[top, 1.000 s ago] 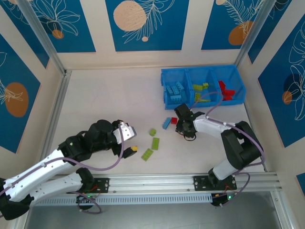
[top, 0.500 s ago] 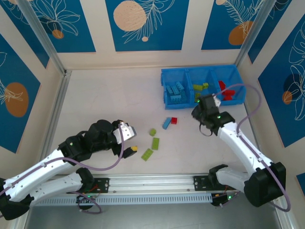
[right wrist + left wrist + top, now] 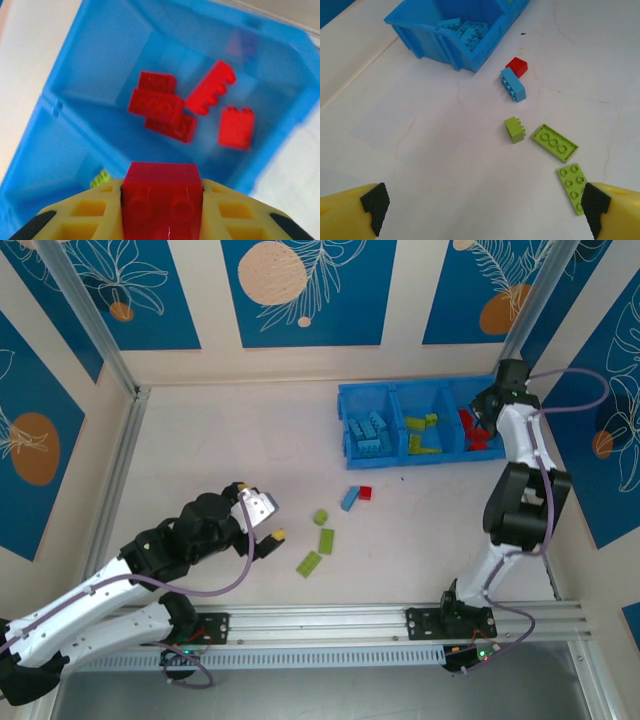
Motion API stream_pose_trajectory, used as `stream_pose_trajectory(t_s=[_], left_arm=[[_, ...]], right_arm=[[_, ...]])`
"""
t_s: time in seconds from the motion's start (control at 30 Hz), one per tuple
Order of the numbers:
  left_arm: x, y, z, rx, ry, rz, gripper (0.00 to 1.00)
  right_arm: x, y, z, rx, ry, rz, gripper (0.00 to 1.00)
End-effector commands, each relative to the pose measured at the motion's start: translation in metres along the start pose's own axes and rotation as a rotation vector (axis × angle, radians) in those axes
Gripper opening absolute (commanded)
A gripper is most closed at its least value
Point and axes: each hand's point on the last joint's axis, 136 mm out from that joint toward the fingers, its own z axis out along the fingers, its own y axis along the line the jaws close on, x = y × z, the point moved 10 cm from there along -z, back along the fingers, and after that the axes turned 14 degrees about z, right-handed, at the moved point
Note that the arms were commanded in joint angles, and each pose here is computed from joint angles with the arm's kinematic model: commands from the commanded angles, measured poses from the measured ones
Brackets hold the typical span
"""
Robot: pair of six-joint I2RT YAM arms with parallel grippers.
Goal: Sort the legos into containers by color
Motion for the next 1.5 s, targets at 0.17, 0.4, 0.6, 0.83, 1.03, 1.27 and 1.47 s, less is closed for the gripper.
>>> stream_pose_trajectory(t_s=[0.17, 0.4, 0.6, 0.83, 1.03, 1.27, 1.47], left_arm=[[0.001, 0.007, 0.002, -0.072, 0.007, -0.043, 1.00], [-0.001, 0.006, 0.001, -0.052, -0.005, -0.057, 1.00], [-0.001, 0.006, 0.000, -0.034, -0.008, -0.035, 1.00], [-0.008, 0.006, -0.005, 0.028, 0.003, -0.035, 1.00], [-0.022, 0.005, 0.002, 0.097, -0.004, -0.304, 1.00], [-0.031, -0.009, 0.075, 0.236, 0.147, -0.424, 1.00], [-0.028, -0.011, 0.154, 0.299, 0.311, -0.404, 1.00]], right_arm=[[-0.009, 0.017, -0.005, 0.025, 0.119, 0.050, 0.67], [0.026, 0.002, -0.073, -0.172, 0.181, -0.002, 0.68], [0.131, -0.013, -0.137, -0.444, 0.310, -0.385, 0.74], [0.245, -0.058, -0.182, -0.337, 0.347, -0.960, 1.00], [0.282, -0.104, -0.195, -0.200, 0.433, -1.128, 1.00], [0.284, -0.141, -0.218, -0.287, 0.496, -1.047, 1.00], [0.272, -0.163, -0.224, -0.312, 0.518, -1.004, 1.00]])
